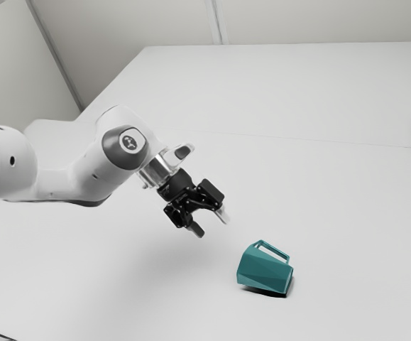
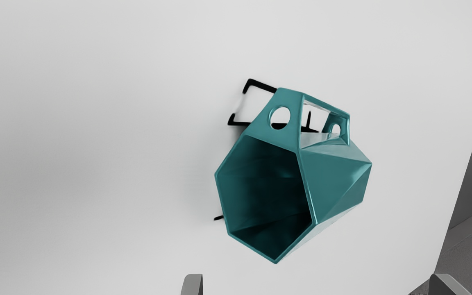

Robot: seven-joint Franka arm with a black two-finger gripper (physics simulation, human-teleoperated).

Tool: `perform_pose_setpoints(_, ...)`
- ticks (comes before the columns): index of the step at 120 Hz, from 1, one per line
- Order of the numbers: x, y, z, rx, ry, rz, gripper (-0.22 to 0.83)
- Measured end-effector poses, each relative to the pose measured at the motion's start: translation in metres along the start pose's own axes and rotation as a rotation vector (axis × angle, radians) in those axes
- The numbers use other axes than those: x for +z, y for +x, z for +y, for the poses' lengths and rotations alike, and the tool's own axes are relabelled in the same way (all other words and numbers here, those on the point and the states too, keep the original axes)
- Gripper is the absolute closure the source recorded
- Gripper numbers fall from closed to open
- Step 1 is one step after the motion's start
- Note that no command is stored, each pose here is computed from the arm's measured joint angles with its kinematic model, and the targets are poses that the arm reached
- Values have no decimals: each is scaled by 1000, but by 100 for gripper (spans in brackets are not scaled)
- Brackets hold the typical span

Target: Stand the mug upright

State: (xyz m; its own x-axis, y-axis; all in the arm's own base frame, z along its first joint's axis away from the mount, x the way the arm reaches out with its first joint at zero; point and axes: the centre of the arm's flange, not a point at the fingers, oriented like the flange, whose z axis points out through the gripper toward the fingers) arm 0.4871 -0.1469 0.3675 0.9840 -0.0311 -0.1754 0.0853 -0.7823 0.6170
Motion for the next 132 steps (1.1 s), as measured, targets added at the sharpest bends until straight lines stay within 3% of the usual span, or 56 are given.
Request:
perform_pose_setpoints(46, 82, -11, 10, 162, -69, 14, 0)
perform_pose_setpoints(77, 87, 8, -16, 215, -87, 82, 0)
perform_pose_setpoints(132, 96, 5, -9, 307, -187, 144, 0)
